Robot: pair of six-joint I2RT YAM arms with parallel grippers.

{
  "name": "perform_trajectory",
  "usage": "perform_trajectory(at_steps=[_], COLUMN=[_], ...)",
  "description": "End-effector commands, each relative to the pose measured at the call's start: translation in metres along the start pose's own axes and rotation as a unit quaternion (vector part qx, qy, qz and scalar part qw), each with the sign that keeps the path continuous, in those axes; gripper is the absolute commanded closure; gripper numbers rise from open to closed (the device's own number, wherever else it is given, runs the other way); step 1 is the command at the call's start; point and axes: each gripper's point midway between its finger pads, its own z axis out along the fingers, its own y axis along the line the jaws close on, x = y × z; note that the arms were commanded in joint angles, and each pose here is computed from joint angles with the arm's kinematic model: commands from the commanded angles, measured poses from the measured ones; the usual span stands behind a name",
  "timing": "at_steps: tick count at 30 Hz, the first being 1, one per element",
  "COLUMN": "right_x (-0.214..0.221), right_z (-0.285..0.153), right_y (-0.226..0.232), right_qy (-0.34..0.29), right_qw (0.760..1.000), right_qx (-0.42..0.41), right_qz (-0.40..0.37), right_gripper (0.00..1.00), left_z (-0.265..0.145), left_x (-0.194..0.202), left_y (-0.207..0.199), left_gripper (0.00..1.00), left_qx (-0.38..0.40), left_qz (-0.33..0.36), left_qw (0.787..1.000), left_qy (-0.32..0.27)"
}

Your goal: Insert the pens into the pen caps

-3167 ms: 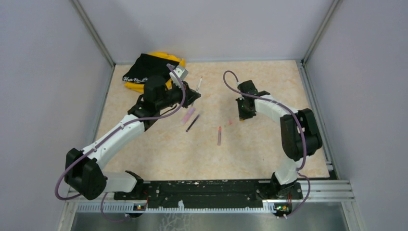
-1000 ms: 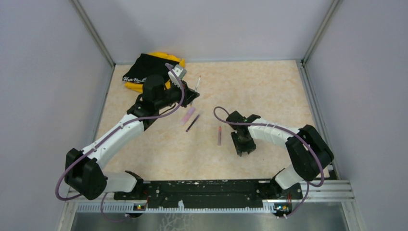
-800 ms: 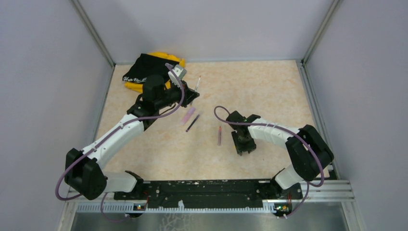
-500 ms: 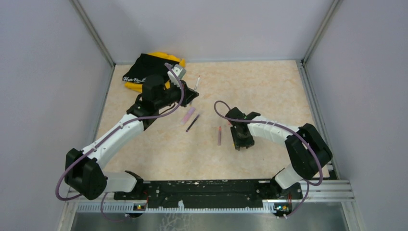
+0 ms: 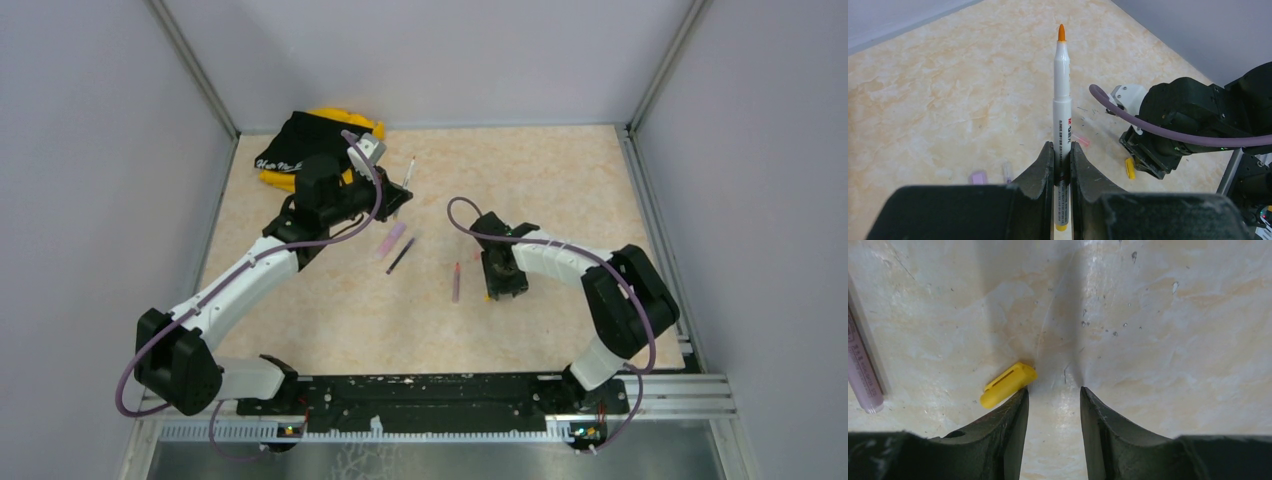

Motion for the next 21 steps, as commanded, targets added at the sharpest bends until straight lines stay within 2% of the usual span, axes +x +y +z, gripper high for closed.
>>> perform_trajectory(at_steps=[1,9,13,18,21], right_x=[-0.031,-0.050,-0.066,-0.084,-0.081], right_z=[-0.001,-0.002,-0.018,-0.047,-0.052], right_y=[0.001,-0.003,-0.007,0.017,0.036], right_qy=[-0.038,-0.059,-0.103,-0.167,-0.165], right_qw=[0.999,0.998,0.994,0.983,0.976], right_qx=[0.010,0.029,0.032,-0.056,-0.115], right_qz=[0.003,-0.002,0.013,0.055,0.085], right_gripper=[0.58,0.58,0.58,0.58,0.59], left_z=[-0.006,-0.006,-0.007,-0.007,-0.006], left_x=[-0.015,-0.014,-0.015,-0.014,-0.014], left_y=[-0.003,-0.002,0.000,0.000,0.000], left_gripper=[1.00,1.00,1.00,1.00,1.00], left_qx=[0.002,0.002,-0.002,0.001,0.000], left_qz=[0.012,0.011,0.012,0.011,0.010], left_qw=[1.000,1.000,1.000,1.000,1.000], left_qy=[-0.017,-0.016,-0.017,-0.016,-0.016])
